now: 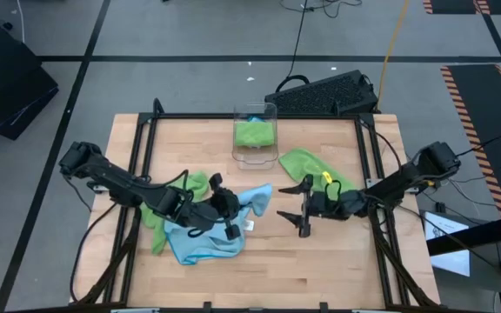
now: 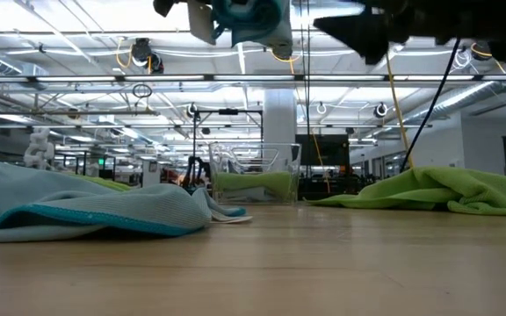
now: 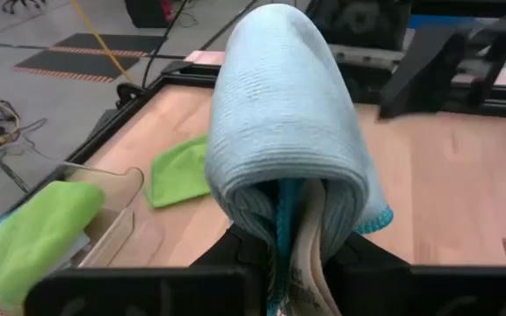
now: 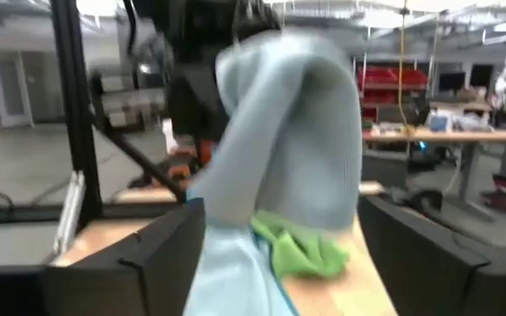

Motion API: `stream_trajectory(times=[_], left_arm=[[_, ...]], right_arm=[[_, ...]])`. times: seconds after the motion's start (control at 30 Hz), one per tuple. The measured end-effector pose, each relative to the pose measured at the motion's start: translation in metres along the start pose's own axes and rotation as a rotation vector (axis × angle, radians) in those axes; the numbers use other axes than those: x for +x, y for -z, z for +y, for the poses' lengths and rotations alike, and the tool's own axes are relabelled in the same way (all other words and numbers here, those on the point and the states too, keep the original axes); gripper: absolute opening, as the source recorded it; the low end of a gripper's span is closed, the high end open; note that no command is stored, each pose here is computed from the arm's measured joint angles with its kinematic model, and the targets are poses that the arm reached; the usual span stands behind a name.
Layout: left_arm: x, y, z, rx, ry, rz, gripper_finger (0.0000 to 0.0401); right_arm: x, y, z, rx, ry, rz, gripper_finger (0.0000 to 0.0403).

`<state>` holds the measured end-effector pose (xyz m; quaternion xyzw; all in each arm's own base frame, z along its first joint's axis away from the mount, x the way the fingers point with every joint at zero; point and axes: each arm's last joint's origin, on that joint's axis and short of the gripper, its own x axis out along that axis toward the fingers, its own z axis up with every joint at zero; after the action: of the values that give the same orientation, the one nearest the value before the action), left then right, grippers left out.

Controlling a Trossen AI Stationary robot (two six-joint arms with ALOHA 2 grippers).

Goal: Fold microfiber towels
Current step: Put the right blue towel into the transparent bin

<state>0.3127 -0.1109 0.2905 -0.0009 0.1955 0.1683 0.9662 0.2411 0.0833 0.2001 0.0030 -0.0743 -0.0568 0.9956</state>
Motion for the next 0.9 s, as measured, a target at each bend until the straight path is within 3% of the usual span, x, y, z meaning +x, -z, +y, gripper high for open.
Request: stream_trajectory(times=[0.23, 0.47, 0.6, 0.9], left_arm=[[-0.002, -0.001, -0.002, -0.022, 0.01, -0.014, 0.0038], [-0.002, -0.003, -0.002, -0.04, -0.012, -0.031, 0.004], [-0.002, -0.003, -0.002, -0.049, -0.028, -0.043, 0.0041], [-0.004, -0.005, -0.006, -0.053, 0.001, -0.059, 0.0041]], right_arm=[[0.022, -0.024, 0.004, -0.057, 0.018, 0.005, 0.0394], [0.046, -0.031, -0.005, -0.002, 0.052, 0.057, 0.0393], [0.049, -0.03, -0.011, 0.063, -0.013, 0.057, 0.0396], [0.053, -0.027, -0.023, 0.018, 0.029, 0.082, 0.0394]])
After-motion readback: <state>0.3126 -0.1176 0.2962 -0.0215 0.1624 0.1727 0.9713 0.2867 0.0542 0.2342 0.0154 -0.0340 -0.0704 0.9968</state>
